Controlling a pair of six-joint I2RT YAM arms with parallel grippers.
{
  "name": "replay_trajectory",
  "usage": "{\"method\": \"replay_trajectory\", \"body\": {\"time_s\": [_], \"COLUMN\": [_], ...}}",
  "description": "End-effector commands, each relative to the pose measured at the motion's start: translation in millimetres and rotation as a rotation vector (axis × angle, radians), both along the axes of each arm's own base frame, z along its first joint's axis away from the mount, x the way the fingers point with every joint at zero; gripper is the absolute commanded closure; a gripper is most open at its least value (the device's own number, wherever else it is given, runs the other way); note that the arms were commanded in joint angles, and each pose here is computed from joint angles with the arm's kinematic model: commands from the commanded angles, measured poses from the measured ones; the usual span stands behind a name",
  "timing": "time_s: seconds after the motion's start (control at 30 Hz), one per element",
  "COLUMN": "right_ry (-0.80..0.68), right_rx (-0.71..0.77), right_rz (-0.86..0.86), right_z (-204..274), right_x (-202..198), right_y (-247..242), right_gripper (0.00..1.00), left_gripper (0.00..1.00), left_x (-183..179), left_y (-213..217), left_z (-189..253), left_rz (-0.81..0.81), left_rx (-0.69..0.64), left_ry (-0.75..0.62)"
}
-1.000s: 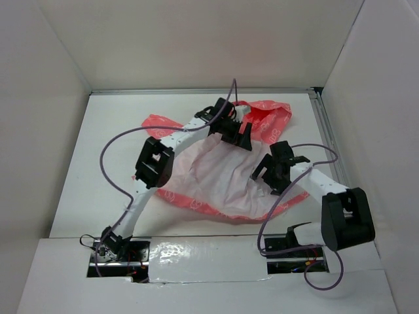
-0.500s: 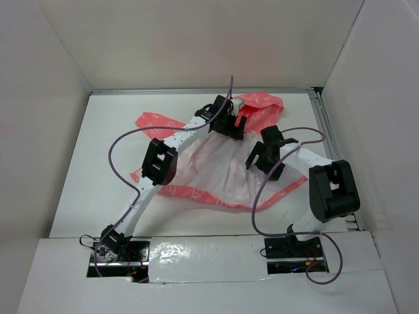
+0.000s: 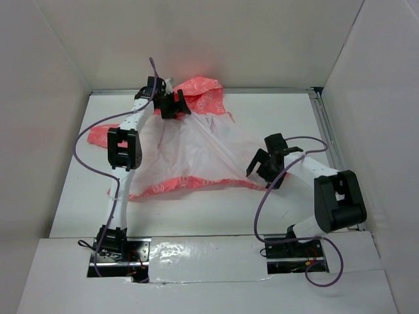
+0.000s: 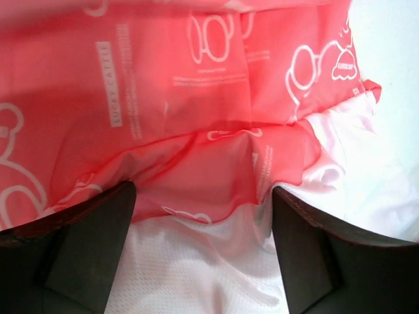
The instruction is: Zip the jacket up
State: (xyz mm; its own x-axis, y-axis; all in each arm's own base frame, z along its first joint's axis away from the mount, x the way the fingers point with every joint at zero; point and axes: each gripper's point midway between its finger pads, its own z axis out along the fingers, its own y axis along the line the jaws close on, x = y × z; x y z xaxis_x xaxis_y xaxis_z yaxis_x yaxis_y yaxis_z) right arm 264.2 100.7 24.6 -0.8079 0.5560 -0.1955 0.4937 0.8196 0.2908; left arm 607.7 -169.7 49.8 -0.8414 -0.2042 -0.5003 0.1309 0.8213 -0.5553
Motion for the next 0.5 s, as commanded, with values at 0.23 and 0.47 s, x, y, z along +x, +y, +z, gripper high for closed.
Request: {"method": "replay_trajectory", "body": {"time_s": [0.23,0.47], "right_ry": [-0.251,-0.213], "right_rx": [-0.035,-0.098], "right_rz": [-0.082,-0.219], "right_z": [100.8,81.9], "right_x": [61.2,25.5], "right_y": [-31.7,-78.2], "right_gripper": [0.0,0.0], "left_gripper": [0.01,0.01], "left_x": [-17.4,-88.3], "left_y": [-47.5,-6.6], "left_z": [87.5,167.6], "left_rz": [-0.129,-0.08], "left_rx": [-0.075,-0.071], "left_ry": [-0.135,-0.145]}}
